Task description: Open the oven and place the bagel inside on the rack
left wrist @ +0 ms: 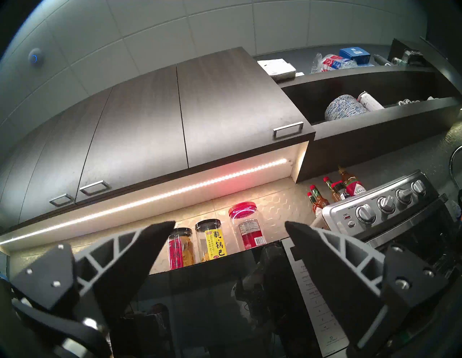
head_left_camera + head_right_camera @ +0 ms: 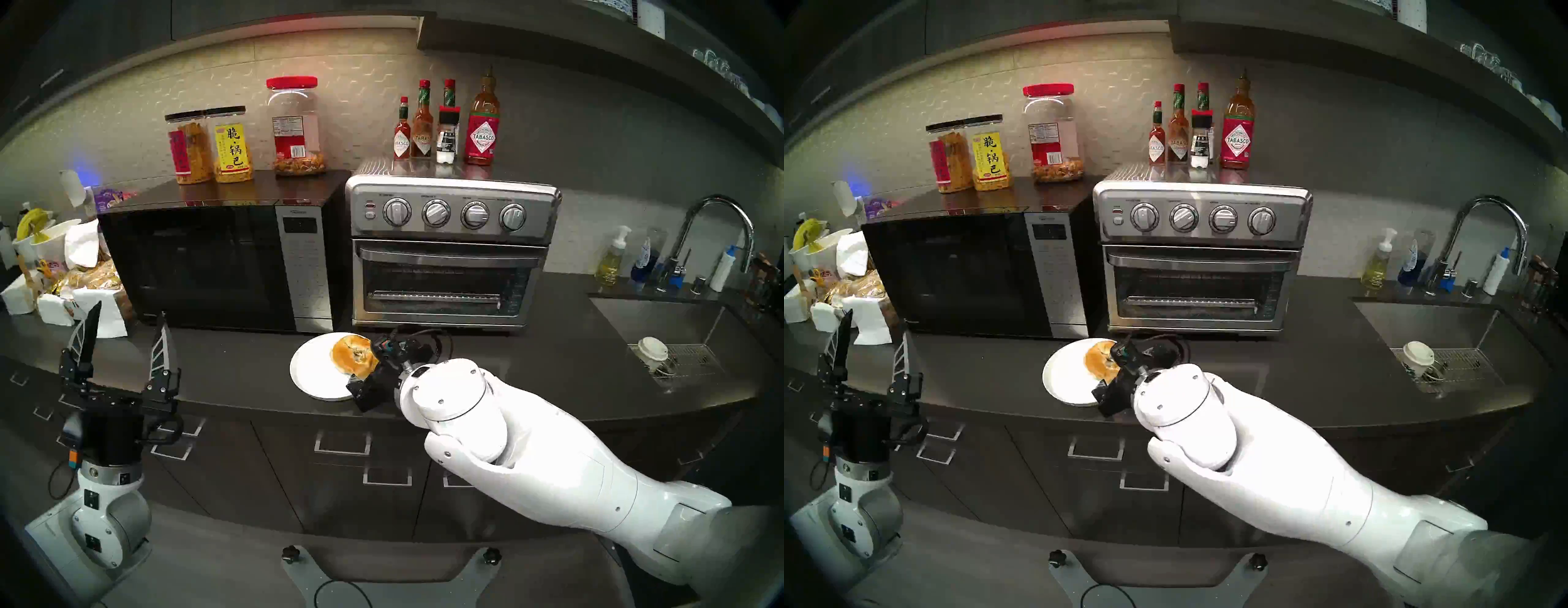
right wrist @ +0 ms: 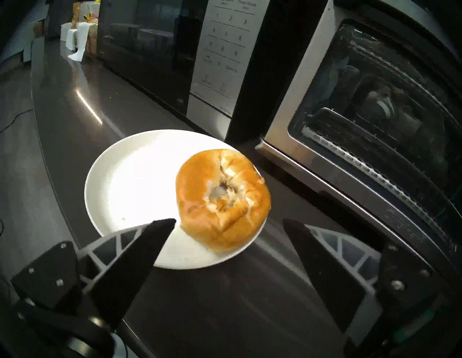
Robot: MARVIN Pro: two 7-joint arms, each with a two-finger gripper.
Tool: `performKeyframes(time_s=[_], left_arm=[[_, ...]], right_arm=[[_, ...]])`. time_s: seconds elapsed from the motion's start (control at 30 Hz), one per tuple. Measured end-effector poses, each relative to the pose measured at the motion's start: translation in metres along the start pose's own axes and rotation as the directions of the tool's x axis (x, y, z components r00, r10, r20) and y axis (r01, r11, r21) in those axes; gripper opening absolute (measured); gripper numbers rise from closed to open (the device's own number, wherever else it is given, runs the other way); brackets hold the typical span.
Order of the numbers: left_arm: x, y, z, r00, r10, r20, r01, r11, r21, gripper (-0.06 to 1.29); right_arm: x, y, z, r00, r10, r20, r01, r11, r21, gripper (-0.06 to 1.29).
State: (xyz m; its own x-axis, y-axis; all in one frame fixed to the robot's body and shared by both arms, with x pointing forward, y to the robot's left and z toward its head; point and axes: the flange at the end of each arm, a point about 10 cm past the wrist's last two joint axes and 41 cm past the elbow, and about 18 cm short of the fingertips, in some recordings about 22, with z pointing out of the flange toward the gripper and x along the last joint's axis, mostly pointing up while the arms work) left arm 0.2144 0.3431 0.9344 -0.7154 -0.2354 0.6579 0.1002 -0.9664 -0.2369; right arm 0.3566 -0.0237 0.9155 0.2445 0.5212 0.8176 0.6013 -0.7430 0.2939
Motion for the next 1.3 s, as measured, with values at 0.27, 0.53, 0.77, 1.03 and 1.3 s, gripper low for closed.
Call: performKeyframes(time_s=[0.27,0.53,0.77,1.03,1.3], left_arm=[[0.000,0.000,0.000,1.000,0.000,0.000,0.000,1.000,0.000,1.25],[0.000,0.000,0.000,1.000,0.000,0.000,0.000,1.000,0.000,1.25],[0.000,0.000,0.000,1.000,0.000,0.000,0.000,1.000,0.000,1.25],[0.000,0.000,0.000,1.000,0.000,0.000,0.000,1.000,0.000,1.25],[0.000,0.000,0.000,1.000,0.000,0.000,0.000,1.000,0.000,1.25]], right_arm=[[-0.001,0.009,-0.021,1.000,-0.013,-0.003,0.014,0.999,0.034,1.21],[0.009,0.016,-0.048,0.996,0.021,-0.091,-0.017,0.999,0.048,1.21],[0.008,0.022,-0.052,0.983,0.086,-0.165,-0.080,0.996,0.042,1.21],[0.010,0.047,-0.066,0.950,0.166,-0.266,-0.165,0.986,0.025,1.21],[-0.001,0.064,-0.076,0.924,0.214,-0.318,-0.214,0.976,0.036,1.21]])
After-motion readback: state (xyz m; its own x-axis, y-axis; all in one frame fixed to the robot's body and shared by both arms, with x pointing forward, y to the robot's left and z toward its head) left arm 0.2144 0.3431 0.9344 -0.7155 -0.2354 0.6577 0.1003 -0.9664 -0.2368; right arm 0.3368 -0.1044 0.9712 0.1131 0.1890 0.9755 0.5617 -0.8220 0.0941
